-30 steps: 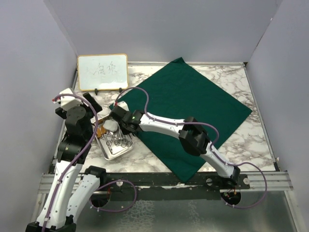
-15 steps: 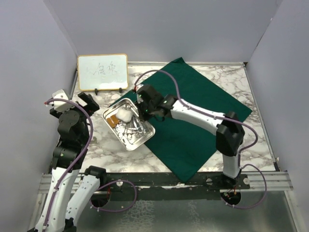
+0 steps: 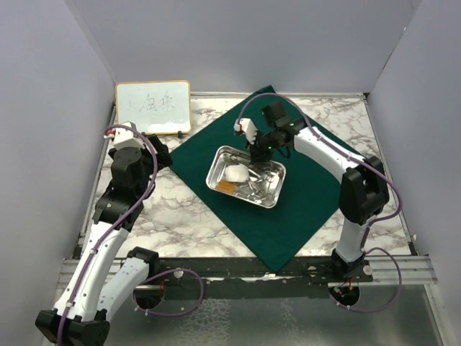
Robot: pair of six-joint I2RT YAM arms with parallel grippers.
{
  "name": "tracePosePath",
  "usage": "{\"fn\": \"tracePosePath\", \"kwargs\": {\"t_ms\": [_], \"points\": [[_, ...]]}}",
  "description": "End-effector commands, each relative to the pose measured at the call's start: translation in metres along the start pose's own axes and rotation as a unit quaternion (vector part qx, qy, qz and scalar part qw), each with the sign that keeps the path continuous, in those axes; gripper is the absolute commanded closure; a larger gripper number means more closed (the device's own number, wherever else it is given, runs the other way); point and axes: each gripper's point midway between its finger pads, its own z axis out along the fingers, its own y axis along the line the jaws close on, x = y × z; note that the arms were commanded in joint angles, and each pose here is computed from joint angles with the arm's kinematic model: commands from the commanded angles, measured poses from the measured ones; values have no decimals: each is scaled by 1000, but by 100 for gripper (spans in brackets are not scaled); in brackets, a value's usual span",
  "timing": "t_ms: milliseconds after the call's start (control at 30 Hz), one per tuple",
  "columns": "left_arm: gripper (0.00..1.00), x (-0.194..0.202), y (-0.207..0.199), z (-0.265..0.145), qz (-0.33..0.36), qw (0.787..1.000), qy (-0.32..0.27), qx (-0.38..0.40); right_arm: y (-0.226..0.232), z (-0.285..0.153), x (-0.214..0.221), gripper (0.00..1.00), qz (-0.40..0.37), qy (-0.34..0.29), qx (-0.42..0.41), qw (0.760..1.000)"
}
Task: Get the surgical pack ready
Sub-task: Place the container in the surgical kit.
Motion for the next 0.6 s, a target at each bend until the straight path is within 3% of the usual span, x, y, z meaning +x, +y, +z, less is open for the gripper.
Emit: {"fn": "tracePosePath", "kwargs": {"t_ms": [0,300,567], "points": [[15,3,-23,-4,-10,999,3,49,5,-48,-32,99,-176,-69,-65,980],[16,12,-28,-9,5,998,17,54,-43,-39,-7,99,-170,-24,-105,980],[17,31,-23,5,14,999,32,34,-37,-30,17,99,-156,1,-140,978]]}}
